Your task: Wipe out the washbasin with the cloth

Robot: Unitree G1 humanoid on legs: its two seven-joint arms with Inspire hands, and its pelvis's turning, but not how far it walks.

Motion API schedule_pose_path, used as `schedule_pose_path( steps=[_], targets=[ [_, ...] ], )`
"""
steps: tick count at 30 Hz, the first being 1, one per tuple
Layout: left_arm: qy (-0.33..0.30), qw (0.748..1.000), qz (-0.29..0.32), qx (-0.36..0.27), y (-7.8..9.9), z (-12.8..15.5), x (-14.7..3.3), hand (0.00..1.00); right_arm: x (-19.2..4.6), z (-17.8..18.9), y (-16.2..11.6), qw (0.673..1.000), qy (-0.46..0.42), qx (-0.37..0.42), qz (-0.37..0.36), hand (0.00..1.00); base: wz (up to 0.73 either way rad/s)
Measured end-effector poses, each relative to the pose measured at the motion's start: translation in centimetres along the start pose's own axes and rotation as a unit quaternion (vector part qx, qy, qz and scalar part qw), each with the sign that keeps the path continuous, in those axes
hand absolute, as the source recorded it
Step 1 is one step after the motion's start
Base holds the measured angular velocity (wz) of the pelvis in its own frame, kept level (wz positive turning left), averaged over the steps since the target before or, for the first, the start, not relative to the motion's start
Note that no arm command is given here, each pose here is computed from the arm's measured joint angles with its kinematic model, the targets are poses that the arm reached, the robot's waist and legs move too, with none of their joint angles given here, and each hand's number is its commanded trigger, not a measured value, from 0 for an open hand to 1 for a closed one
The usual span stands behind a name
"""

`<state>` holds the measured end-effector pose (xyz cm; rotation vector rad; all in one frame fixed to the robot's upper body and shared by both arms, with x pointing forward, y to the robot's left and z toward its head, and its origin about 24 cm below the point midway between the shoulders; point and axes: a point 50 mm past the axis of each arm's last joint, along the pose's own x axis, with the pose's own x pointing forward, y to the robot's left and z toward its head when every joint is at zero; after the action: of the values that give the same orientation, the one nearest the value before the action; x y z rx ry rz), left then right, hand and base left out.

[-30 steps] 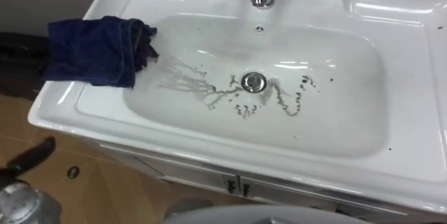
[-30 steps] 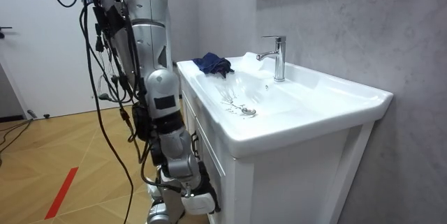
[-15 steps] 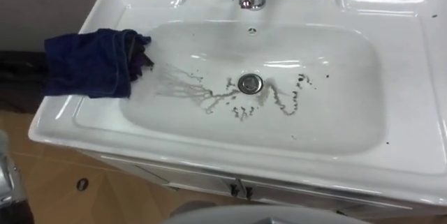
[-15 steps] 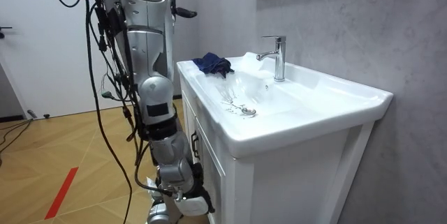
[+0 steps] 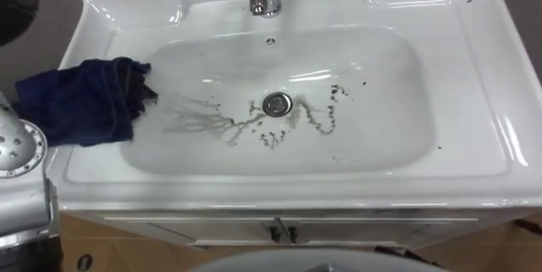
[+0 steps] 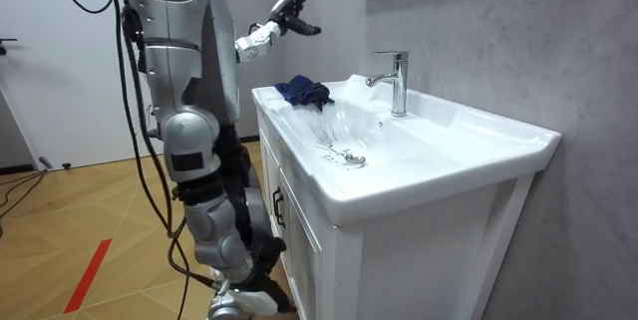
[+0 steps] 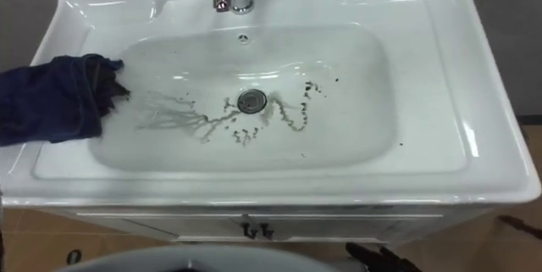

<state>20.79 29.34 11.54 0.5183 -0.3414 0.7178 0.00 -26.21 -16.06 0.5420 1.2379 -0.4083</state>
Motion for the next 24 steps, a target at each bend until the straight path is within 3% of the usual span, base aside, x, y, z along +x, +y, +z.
schedule_pose_path(
  steps=[6, 11, 15, 24],
  targets=[
    [0.022, 0.995, -0.081, 0.061, -2.6, -1.6, -1.4, 0.0, -0.2, -0.5, -0.4, 1.0, 0.01, 0.015, -0.007, 0.0, -0.09],
    [0.038, 0.988, -0.135, 0.069, -4.6, -1.9, -2.0, 0.0, -0.3, -1.0, -0.5, 0.999, 0.024, 0.023, -0.007, 0.0, -0.02],
    [0.053, 0.985, -0.152, 0.065, -5.1, -2.2, -2.2, 0.0, -0.3, -0.9, -0.5, 0.999, 0.026, 0.024, -0.007, 0.0, -0.1],
    [0.142, 0.959, -0.218, 0.111, -6.4, -6.4, -4.8, 0.0, -0.2, -0.1, -0.5, 1.0, 0.016, 0.004, -0.008, 0.0, -0.06]
  ],
)
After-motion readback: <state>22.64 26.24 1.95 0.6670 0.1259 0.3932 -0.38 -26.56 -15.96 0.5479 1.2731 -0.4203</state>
